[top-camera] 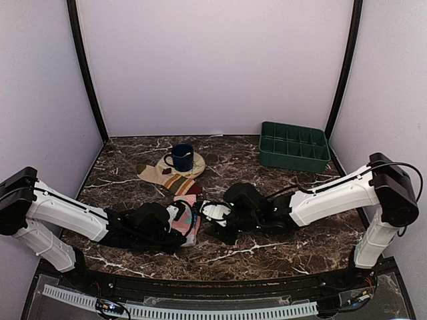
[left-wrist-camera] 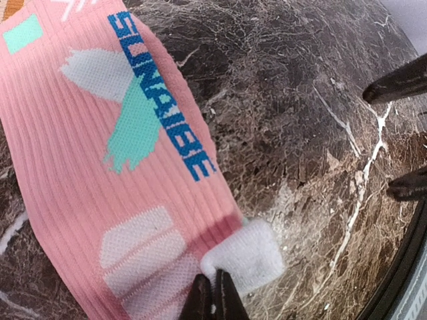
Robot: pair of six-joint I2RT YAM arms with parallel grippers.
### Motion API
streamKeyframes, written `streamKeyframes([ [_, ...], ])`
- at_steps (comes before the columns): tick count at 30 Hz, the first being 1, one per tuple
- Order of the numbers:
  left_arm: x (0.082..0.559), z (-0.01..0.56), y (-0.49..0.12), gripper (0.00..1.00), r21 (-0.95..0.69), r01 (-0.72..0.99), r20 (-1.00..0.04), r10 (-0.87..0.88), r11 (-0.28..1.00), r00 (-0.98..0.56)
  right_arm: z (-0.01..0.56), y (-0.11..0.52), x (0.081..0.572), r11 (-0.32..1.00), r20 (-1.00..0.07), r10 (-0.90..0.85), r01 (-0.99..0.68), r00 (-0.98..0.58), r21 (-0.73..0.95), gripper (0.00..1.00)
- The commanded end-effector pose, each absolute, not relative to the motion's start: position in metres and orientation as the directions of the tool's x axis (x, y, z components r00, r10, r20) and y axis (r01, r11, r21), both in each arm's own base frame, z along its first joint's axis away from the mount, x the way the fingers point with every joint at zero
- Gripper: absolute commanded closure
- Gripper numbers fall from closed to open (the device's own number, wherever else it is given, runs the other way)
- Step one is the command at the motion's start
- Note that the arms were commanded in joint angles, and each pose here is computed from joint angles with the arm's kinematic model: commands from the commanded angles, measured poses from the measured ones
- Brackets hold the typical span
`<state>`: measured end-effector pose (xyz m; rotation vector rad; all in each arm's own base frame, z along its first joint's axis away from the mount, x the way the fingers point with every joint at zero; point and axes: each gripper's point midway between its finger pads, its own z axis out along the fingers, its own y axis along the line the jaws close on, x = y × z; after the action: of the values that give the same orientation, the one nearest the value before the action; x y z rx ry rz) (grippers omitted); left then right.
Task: Roll the socks
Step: Roll the sock at the center of the board.
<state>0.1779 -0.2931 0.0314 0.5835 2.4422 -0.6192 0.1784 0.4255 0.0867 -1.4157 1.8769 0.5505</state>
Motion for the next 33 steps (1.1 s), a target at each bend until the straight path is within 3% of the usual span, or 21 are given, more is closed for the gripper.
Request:
streamKeyframes([
  [1, 0.178, 0.028, -0.283, 1.0, -0.283, 0.486, -0.574, 0.259, 0.827, -0.777, 0.105, 0.435, 0.175, 0.283, -0.781, -0.624, -0.938, -0.023, -0.198, 0.63],
  [16, 0.181, 0.029, -0.282, 1.0, -0.332, 0.483, -0.565, 0.239, 0.81, -0.79, 0.081, 0.464, 0.134, 0.077, -0.688, -0.691, -0.924, 0.221, -0.374, 0.57],
  [33, 0.181, 0.027, -0.284, 1.0, -0.368, 0.518, -0.557, 0.263, 0.772, -0.788, 0.063, 0.495, 0.141, -0.033, -0.575, -0.712, -0.837, 0.403, -0.546, 0.58],
])
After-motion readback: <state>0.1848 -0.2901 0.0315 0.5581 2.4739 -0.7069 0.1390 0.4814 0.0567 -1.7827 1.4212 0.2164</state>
